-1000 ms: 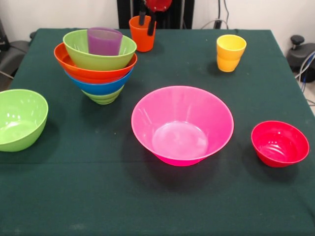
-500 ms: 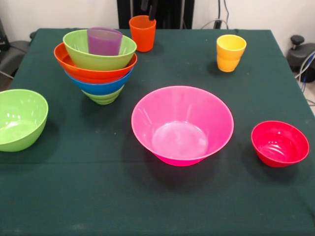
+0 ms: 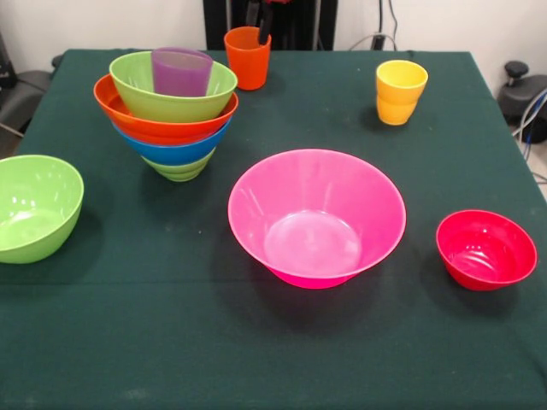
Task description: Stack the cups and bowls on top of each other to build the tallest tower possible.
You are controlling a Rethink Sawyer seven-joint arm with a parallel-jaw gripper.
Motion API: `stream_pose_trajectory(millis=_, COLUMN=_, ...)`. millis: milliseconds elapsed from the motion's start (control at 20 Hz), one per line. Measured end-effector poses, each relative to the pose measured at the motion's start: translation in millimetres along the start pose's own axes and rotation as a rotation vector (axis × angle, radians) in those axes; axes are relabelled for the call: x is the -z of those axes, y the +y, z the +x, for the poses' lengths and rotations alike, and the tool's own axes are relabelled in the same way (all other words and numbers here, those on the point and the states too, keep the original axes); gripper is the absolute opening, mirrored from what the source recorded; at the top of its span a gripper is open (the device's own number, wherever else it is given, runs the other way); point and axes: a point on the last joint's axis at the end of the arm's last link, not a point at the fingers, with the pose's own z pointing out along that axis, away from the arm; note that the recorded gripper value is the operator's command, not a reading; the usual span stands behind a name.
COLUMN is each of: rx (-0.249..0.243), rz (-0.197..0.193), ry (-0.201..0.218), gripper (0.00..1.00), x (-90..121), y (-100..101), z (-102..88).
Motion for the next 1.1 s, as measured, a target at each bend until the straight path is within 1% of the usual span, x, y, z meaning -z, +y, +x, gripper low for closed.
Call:
stream_pose_trajectory(millis=450, rx=-0.001, rz=-0.005, ry=-0.016, gripper=1.0, x=-17, y=-3, z=3.1)
stream_pose_trajectory(millis=900, rx=0.004, rz=0.003, ry=-0.019, gripper=1.0, x=-31, y=-9, z=7.3)
stream_pose_trajectory(millis=1100, rx=0.007, rz=0.016, ry=-0.012, gripper=1.0, x=-38, y=-13, z=11.4)
